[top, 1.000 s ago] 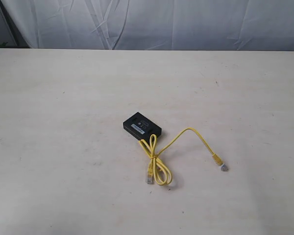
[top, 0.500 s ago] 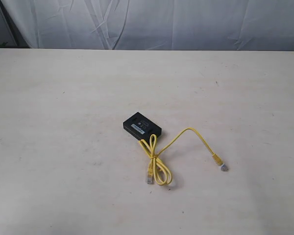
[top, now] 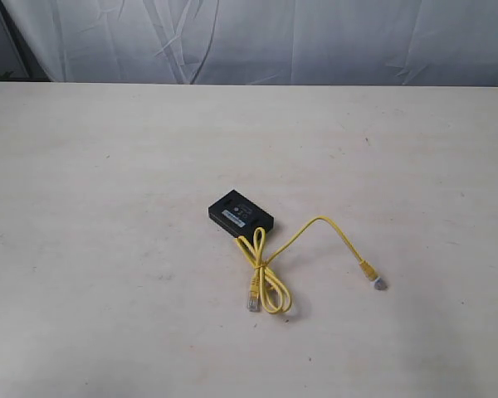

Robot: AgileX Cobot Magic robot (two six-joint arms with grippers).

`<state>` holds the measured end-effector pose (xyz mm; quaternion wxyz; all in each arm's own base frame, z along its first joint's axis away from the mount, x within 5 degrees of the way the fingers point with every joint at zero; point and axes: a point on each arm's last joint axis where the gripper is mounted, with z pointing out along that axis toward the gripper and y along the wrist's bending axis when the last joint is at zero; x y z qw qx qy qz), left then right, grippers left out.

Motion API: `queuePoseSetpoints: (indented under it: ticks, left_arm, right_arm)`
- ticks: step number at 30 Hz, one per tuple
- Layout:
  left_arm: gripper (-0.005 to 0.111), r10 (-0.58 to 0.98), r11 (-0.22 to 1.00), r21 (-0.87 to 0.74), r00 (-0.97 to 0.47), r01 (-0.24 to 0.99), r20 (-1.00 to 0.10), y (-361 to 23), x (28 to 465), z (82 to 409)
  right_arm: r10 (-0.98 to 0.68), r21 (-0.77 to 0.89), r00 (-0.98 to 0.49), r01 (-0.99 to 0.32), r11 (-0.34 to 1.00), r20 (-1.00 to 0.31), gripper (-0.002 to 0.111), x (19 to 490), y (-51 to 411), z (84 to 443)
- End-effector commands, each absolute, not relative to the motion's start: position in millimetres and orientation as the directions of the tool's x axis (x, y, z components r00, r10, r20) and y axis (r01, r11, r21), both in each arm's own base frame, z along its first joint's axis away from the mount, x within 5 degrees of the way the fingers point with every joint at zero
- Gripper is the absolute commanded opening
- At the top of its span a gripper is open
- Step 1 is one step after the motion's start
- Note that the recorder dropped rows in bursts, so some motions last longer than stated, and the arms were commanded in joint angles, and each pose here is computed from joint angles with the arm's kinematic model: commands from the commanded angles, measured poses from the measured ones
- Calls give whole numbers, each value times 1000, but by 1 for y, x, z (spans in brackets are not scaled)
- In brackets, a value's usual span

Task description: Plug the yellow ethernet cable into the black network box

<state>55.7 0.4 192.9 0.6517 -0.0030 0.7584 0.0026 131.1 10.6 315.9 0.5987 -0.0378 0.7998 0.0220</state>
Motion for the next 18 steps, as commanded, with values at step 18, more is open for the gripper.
queuePoseSetpoints:
  ticks: [18]
  left_arm:
    - [0, -1, 1000, 0, -144, -9, -990, 0, 56, 192]
  right_arm:
    - [26, 106, -665, -80, 991, -746, 0, 190, 22, 288]
